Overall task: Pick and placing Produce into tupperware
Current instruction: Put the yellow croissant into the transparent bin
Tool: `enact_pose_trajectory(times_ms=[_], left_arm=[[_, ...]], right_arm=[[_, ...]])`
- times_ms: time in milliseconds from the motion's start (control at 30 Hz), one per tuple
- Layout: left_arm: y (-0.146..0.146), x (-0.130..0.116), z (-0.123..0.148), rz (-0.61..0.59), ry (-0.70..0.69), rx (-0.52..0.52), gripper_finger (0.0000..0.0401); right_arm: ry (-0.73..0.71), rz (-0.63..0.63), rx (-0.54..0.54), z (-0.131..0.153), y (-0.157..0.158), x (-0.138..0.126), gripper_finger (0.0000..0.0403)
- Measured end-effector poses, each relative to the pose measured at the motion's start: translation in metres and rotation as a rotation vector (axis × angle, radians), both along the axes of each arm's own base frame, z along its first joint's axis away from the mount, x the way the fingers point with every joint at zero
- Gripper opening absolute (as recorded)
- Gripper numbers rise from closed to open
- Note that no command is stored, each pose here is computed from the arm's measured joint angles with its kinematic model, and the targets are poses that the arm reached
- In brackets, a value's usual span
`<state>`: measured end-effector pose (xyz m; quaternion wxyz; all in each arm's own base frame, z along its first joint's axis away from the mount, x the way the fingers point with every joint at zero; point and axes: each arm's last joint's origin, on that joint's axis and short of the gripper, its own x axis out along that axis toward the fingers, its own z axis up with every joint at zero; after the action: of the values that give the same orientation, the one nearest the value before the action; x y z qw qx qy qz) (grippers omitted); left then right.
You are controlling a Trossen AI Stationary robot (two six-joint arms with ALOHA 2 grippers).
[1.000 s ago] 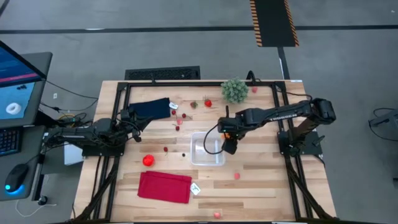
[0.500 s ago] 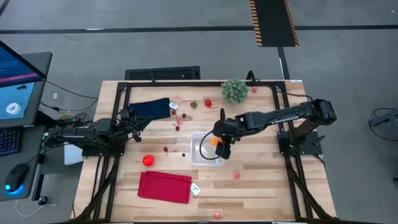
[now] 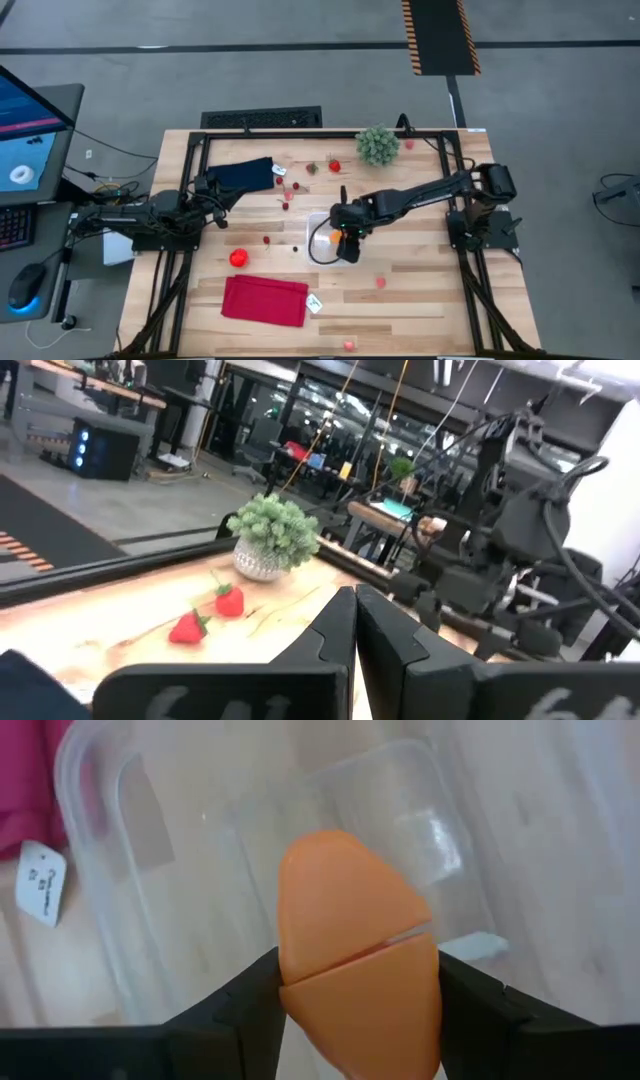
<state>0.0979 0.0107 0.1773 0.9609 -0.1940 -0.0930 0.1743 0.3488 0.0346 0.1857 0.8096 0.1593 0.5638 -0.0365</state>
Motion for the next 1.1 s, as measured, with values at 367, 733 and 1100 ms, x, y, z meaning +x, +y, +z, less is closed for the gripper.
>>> enact_pose_trajectory(times_ms=[367,733,1100], left_arm=[[0.0,0.001,-0.001,0.012,0.008,-0.002,0.0],[0.0,0.001,-0.001,0.012,0.007,-0.002,0.0],[0.0,0.001,-0.001,0.012,0.008,-0.003,0.0]], right_arm=[[0.045,0.052,-0.001,-0.022,0.002,0.02,0.0238],[-0.01,0.077,-0.009,0.001,0.002,0.028,0.0244],[0.015,0.077,-0.013,0.001,0.002,0.026,0.0257]])
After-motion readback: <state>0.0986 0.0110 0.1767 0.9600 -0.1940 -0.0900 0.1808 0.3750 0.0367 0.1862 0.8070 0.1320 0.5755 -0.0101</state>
